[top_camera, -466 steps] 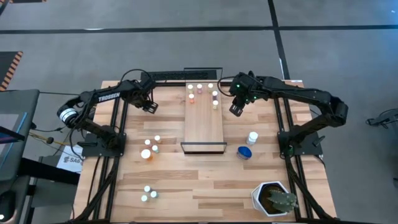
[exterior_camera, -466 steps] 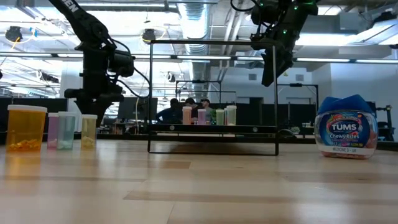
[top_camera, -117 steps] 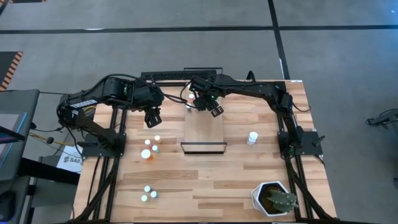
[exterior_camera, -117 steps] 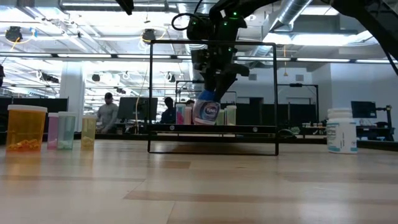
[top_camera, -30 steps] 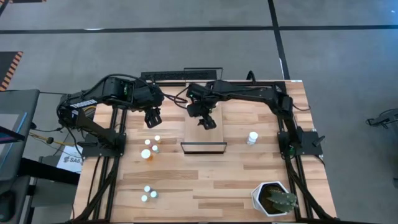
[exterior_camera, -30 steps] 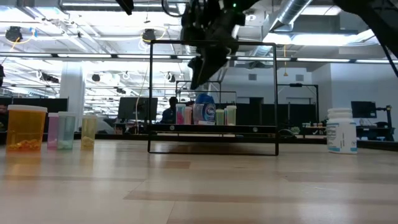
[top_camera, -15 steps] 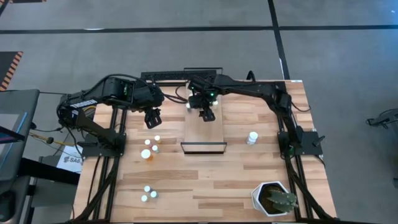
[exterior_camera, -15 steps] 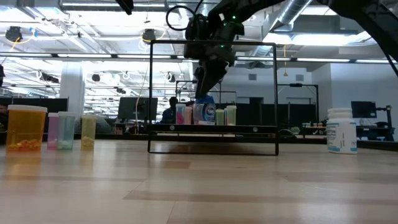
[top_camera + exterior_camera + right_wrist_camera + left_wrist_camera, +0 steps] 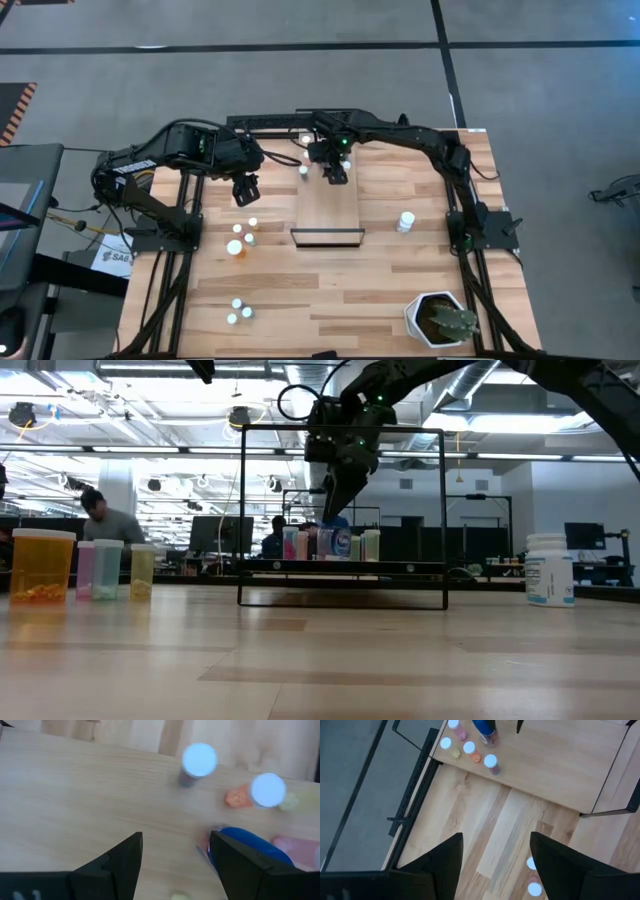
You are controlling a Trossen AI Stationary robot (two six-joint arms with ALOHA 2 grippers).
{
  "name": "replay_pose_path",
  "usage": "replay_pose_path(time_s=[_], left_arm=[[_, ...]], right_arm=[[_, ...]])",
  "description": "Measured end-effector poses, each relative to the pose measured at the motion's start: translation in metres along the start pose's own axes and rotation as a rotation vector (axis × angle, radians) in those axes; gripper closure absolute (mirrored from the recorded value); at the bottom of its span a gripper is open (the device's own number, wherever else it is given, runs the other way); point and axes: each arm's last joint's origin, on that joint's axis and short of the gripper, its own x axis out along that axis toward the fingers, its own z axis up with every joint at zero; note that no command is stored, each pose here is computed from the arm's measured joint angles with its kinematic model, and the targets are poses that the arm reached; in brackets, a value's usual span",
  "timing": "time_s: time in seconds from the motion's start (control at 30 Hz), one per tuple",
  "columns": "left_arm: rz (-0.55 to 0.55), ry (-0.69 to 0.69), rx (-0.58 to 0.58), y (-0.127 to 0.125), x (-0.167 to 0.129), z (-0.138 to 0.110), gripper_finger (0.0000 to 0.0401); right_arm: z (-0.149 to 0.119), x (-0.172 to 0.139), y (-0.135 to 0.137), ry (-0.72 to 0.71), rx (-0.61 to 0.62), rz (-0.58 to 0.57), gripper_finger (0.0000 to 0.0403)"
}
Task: Pick and place medicine bottles onto shelf by color
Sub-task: Put the big blue pill bottle on the shelf, then put the white pill bottle on the shelf
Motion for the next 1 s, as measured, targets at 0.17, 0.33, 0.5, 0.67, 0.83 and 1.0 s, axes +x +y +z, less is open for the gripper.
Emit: replay_pose_path(time_s=[0.17, 0.33, 0.5, 0.67, 0.83, 1.0], left_arm=[[0.0, 0.0, 0.0, 0.0, 0.0, 0.0, 0.0184], [-0.001, 0.0, 0.0, 0.0, 0.0, 0.0, 0.0184], [0.004, -0.002, 0.0, 0.0, 0.0, 0.0, 0.0184], [0.005, -0.002, -0.013, 0.0, 0.0, 0.0, 0.0184], [0.002, -0.002, -0.01, 0.0, 0.0, 0.0, 0.0184], [0.001, -0.005, -0.016, -0.001, 0.0, 0.0, 0.0184]], right_arm=[[-0.002, -0.001, -0.004, 0.0, 0.01, -0.004, 0.0147], [0.001, -0.018, 0.01, 0.004, -0.001, 0.009, 0.0147], [0.012, -0.058, 0.037, -0.061, -0.04, -0.001, 0.0147], [0.01, -0.107, 0.076, -0.109, -0.045, 0.089, 0.0147], [0.001, -0.135, 0.115, -0.128, -0.009, 0.427, 0.0147], [-0.009, -0.142, 0.153, -0.108, -0.047, 0.679, 0.0147]])
